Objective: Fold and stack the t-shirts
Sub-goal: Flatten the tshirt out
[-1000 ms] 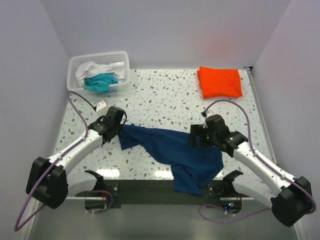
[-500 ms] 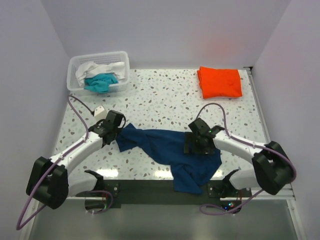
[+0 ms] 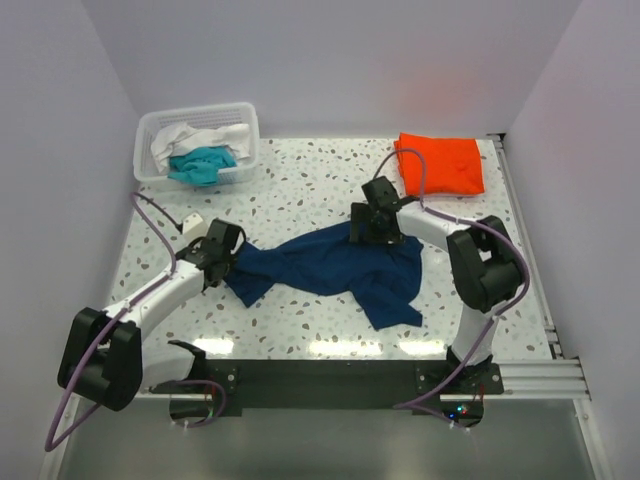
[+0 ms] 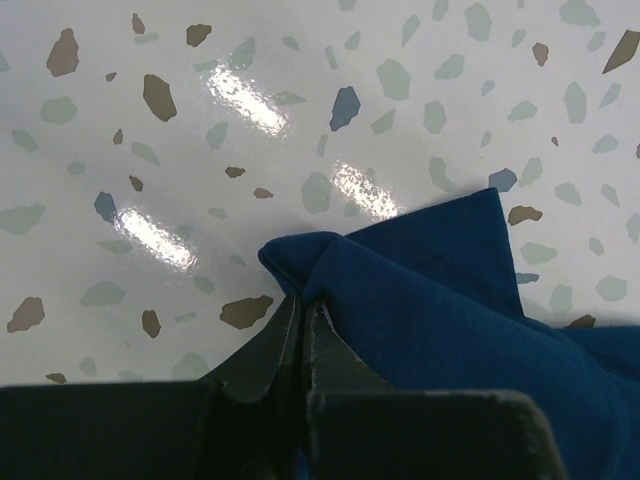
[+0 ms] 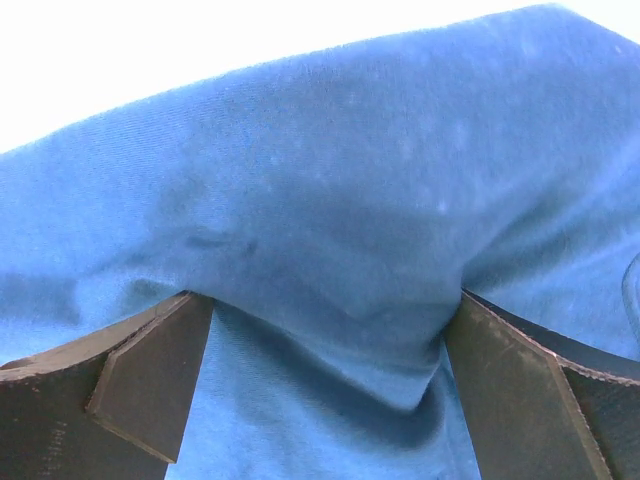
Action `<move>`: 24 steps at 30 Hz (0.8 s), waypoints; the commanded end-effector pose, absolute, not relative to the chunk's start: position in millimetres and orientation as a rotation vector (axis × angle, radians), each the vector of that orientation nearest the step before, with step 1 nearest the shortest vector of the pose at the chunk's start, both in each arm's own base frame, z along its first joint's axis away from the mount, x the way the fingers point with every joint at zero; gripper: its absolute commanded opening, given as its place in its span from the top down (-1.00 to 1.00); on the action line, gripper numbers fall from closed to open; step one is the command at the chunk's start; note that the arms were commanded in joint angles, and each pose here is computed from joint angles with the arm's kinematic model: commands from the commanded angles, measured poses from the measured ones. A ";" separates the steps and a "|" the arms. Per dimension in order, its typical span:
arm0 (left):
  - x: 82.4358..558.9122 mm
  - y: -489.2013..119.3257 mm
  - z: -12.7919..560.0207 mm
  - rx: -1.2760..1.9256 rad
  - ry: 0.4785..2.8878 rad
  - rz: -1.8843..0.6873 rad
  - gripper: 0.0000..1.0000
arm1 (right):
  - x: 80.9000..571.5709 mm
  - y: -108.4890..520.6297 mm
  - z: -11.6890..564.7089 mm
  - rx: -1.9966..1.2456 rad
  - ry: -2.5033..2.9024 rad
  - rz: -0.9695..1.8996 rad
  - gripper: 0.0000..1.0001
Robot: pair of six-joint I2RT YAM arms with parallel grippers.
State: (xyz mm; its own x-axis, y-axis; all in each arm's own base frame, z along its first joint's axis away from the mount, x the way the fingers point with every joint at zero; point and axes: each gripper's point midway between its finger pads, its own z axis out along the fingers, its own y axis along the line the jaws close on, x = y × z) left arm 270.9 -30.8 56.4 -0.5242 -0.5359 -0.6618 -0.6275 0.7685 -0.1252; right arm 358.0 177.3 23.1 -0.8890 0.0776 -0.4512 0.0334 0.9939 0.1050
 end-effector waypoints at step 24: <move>277.5 -42.7 71.1 -0.792 2.224 0.016 1.00 | 169.6 85.9 48.4 0.362 2.729 0.112 -0.88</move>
